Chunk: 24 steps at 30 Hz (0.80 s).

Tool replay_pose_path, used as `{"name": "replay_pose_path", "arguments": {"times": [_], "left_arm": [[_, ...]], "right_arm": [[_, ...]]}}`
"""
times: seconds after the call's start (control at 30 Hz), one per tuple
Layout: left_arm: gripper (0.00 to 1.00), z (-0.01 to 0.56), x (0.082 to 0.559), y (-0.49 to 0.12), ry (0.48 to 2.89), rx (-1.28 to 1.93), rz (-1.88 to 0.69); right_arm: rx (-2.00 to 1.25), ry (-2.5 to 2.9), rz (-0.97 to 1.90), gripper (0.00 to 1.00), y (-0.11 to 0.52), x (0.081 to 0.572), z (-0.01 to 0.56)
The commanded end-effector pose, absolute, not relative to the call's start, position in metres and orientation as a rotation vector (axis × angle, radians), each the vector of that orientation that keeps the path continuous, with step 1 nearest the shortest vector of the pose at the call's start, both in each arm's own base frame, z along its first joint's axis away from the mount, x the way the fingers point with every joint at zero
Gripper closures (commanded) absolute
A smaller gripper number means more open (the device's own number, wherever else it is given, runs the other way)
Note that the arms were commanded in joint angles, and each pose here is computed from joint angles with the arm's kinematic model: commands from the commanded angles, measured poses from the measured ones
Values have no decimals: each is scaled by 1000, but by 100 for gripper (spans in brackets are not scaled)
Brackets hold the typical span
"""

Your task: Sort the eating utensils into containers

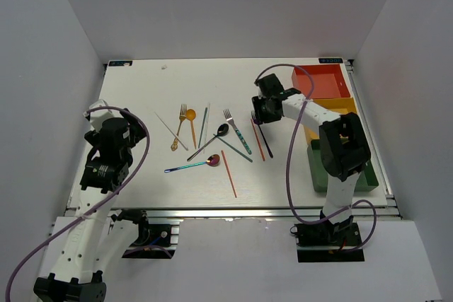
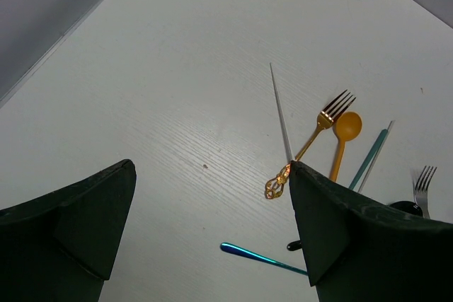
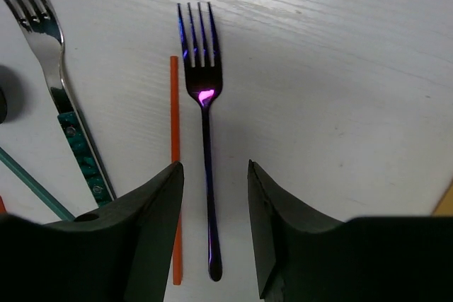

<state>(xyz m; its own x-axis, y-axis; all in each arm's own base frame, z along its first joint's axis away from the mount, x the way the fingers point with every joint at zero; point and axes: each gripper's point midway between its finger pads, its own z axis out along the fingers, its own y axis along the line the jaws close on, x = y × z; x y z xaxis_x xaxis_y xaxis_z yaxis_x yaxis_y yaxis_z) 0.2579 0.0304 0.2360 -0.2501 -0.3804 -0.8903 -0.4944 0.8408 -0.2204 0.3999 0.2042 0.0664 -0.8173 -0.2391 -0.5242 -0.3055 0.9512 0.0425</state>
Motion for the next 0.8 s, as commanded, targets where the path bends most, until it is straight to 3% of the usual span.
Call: {"name": "replay_pose_path", "arguments": {"times": [0.0, 0.5, 0.6, 0.7, 0.77], "left_arm": [[2, 241, 261, 28, 1867, -642, 105], [2, 240, 262, 24, 1875, -627, 89], [2, 240, 263, 24, 1876, -625, 88], [2, 239, 263, 23, 1881, -622, 85], [2, 238, 264, 23, 1882, -622, 86]], "right_arm": [[-444, 2537, 176, 53, 216, 405, 73], [-492, 2625, 147, 65, 218, 394, 25], [-489, 2645, 124, 73, 214, 390, 16], [-473, 2654, 98, 88, 211, 390, 12], [-461, 2659, 100, 94, 211, 389, 11]]}}
